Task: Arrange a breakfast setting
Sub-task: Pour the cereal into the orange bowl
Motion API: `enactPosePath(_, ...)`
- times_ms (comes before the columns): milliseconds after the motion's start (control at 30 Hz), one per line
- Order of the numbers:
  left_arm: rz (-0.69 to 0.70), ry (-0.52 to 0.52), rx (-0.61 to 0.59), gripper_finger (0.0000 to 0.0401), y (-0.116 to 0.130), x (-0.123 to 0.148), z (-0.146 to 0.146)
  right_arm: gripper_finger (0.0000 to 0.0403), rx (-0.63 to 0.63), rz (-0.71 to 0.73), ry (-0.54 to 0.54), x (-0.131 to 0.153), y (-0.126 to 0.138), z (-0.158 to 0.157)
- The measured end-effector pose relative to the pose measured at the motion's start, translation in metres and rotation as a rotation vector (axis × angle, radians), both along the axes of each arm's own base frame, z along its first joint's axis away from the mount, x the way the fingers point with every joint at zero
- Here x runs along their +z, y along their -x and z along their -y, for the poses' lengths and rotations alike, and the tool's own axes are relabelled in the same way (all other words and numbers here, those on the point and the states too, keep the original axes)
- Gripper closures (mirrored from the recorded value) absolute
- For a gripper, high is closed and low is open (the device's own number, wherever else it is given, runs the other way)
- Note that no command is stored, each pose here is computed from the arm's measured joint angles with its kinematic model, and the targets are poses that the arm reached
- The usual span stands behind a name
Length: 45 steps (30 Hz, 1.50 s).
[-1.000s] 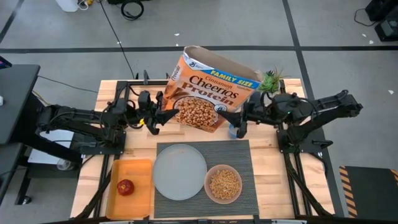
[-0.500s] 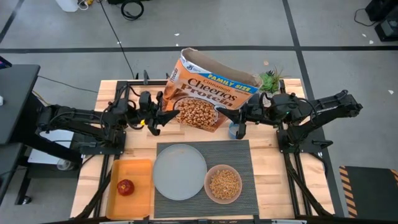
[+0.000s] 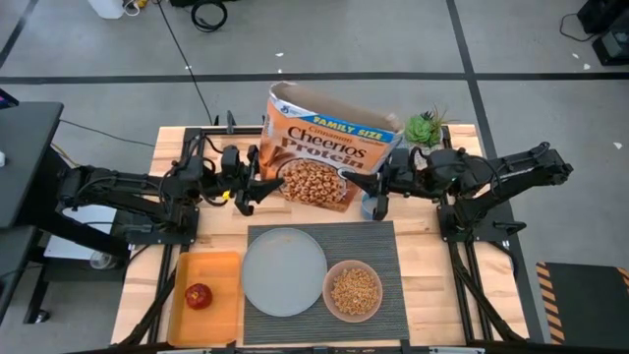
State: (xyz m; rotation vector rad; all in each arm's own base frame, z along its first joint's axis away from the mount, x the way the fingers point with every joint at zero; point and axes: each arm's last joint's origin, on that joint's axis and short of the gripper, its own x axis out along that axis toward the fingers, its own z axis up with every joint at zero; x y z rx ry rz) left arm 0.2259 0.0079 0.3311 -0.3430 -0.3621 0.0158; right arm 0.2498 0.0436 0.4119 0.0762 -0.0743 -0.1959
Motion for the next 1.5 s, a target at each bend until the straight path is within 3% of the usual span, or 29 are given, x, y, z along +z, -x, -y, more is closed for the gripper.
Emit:
enactPosePath(567,-0.046,-0.051,0.056,0.0156,0.036,0.014,-0.001,0.0331,0.06,-0.117,-0.025,-0.012,-0.001,0.0)
enactPosePath(767,-0.137,-0.057,0.047,0.0156,0.031,0.029,0.0,0.0331,0.138,-0.148,-0.071,-0.016,-0.001,-0.002)
enactPosePath(1033,-0.21,-0.103,0.055,0.0164,0.018,0.056,-0.003,0.0331,0.145,-0.207,-0.061,-0.024,-0.005,-0.003)
enactPosePath(1200,-0.302,-0.12,0.031,0.0215,0.01,0.063,-0.007,0.0328,0.142,-0.236,-0.042,-0.03,-0.012,-0.005)
enactPosePath(1500,-0.328,-0.135,0.017,0.0362,0.008,0.065,-0.007,0.0312,0.155,-0.236,-0.118,-0.032,-0.013,-0.006)
